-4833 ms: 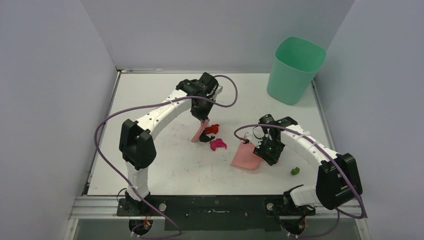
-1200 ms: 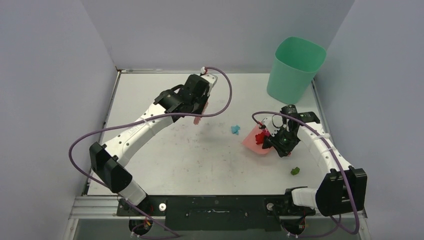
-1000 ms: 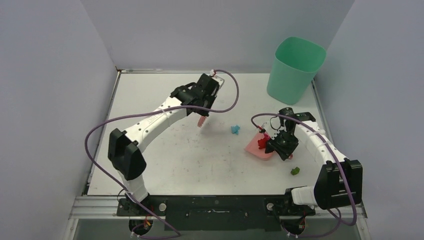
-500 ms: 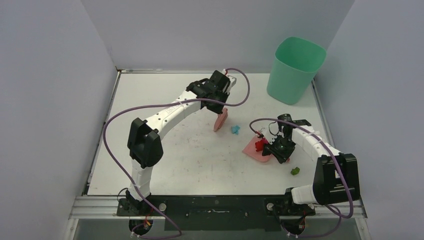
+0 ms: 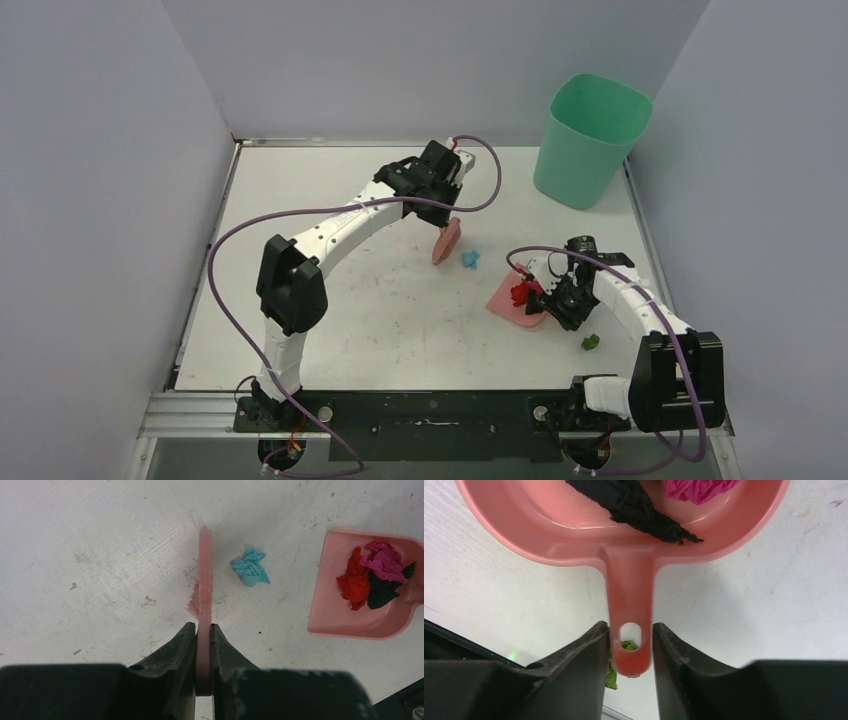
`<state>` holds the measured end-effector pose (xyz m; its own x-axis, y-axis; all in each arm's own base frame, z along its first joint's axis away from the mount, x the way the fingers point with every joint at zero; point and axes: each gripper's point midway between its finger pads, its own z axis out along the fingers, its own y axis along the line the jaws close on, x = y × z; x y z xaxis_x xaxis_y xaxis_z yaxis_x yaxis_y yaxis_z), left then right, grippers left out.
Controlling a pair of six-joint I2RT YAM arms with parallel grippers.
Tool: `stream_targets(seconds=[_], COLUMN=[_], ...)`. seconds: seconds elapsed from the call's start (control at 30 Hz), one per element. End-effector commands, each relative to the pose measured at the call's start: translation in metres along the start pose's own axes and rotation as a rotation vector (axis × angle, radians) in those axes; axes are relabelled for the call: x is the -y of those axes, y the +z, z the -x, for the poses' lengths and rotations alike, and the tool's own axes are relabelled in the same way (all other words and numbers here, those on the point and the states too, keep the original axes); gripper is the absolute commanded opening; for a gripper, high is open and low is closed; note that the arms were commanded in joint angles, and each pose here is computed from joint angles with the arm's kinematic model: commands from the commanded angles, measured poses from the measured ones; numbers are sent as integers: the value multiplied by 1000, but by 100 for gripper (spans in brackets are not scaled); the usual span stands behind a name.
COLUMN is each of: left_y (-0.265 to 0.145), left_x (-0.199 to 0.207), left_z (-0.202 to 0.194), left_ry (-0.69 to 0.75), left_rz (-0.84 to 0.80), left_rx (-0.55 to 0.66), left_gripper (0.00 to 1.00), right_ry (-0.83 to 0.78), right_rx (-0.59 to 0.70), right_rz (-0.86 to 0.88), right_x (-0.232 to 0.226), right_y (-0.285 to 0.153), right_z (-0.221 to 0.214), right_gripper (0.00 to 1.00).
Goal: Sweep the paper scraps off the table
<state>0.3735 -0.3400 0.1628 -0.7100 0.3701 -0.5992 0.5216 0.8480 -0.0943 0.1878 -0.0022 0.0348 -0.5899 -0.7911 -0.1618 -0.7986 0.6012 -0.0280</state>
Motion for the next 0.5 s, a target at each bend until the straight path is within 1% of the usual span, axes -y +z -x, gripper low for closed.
stream_targets(seconds=[0.0,0.07,0.13,0.23,0.43,0.47], left_y=[5,5,6,5,1,2], left_x=[11,11,11,11,12,16], left_z=[13,13,12,12,17,16], left_ry=[-8,-8,-6,-2,1,1], left_rz=[-45,-45,-43,-41,-38,-63], left_rx=[32,31,23,13,0,-12], left_gripper=[0,0,0,0,0,0], right_ry=[5,5,2,6,6,3], right_rx=[23,13,7,-13,-81,-87], right_rz=[-28,-18,-10,2,37,39], right_x=[8,7,7,8,8,8], right_y=[-9,-12,-15,-21,-37,-38], right_z=[5,5,5,4,1,0], right_gripper=[29,21,15,12,10,10])
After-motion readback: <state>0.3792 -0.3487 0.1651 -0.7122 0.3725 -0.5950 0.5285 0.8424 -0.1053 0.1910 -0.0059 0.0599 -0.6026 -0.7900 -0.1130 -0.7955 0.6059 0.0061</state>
